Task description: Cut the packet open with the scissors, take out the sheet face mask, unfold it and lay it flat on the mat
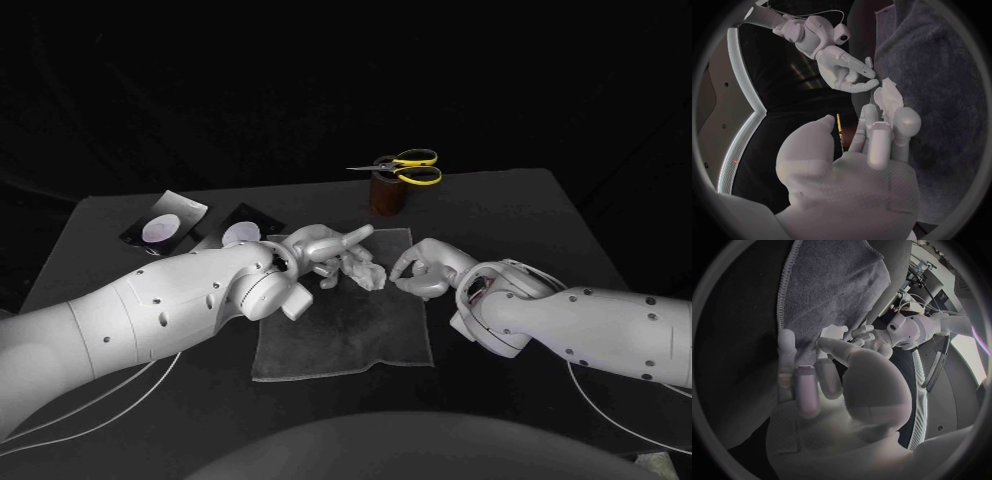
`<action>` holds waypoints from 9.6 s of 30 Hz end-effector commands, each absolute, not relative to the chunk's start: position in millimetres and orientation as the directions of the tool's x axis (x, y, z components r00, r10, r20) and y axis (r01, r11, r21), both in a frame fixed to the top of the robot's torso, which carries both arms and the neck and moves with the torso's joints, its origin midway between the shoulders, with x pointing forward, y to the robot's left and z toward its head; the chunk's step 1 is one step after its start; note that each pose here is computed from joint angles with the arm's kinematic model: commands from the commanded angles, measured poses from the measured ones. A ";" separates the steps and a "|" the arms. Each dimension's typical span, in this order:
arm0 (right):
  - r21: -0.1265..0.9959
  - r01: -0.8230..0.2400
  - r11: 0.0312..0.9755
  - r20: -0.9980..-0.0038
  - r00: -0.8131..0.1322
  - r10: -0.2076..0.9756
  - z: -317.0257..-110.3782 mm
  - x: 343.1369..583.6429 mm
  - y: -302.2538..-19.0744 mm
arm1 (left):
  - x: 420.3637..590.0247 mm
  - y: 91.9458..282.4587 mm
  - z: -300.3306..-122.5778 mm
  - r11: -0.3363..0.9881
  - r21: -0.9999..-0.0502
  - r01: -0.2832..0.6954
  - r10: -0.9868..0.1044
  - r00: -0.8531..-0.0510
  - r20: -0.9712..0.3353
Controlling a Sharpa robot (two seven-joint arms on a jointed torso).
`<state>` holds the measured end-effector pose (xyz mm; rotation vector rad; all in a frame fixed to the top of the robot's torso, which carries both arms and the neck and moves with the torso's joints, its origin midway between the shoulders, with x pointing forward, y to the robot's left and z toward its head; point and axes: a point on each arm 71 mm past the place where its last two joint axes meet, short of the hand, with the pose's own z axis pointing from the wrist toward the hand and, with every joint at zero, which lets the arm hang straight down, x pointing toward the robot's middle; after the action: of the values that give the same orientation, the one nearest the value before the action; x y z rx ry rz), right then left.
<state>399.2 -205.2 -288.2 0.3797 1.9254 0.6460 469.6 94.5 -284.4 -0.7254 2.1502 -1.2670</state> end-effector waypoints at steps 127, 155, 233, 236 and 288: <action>0.559 -0.049 0.827 -0.797 -0.307 0.521 -287.8 470.3 -211.2 | 466.3 101.8 -288.3 0.619 -0.781 0.078 -0.572 -0.638 -0.516; 0.531 -0.072 0.844 -0.825 -0.272 0.495 -278.4 457.6 -230.4 | 467.5 87.0 -281.5 0.606 -0.762 0.230 -0.516 -0.615 -0.596; 0.450 -0.041 0.892 -0.860 -0.288 0.421 -282.8 449.7 -221.8 | 470.4 74.9 -297.6 0.683 -0.710 0.173 -0.417 -0.705 -0.574; 0.463 -0.028 0.886 -0.851 -0.295 0.435 -282.4 448.2 -224.5 | 470.3 75.8 -297.6 0.684 -0.709 0.172 -0.418 -0.704 -0.574; 0.723 0.052 0.689 -0.622 -0.387 0.681 -264.1 426.4 -226.7 | 465.2 88.5 -274.2 0.423 -0.895 0.144 -0.659 -0.629 -0.412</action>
<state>428.1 -229.6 -266.3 0.5158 1.8743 0.6847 465.6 89.6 -275.0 -0.3676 1.8915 -1.2524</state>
